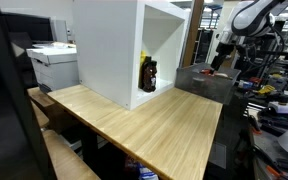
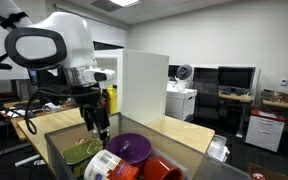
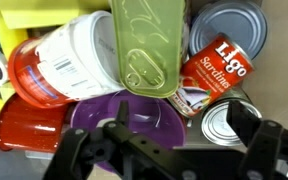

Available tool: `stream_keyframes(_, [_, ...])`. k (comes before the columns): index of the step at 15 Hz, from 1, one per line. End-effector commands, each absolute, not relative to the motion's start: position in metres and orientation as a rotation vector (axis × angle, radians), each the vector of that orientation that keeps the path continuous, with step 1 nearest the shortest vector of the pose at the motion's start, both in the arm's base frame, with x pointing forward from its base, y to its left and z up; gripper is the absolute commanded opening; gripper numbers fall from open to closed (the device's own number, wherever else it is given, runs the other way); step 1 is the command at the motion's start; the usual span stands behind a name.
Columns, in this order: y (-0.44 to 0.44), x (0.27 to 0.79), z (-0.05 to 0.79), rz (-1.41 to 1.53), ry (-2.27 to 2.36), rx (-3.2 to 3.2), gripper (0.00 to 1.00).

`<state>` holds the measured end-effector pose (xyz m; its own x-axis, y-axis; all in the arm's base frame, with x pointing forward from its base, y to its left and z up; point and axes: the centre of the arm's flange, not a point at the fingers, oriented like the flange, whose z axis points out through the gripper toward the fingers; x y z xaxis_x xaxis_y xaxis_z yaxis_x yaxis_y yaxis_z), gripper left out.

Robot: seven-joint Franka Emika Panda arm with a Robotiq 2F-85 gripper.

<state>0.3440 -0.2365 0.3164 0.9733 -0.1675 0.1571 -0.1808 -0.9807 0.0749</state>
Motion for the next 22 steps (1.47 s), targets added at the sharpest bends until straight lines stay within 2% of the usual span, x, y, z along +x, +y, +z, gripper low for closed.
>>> stream_keyframes(1, [-0.239, 0.326, 0.324, 0.21, -0.438, 2.955, 1.0])
stream_keyframes(9, [-0.267, 0.291, 0.313, -0.005, -0.712, 3.032, 1.0])
stream_keyframes(22, [-0.276, 0.273, 0.272, -0.115, -0.609, 3.179, 1.0])
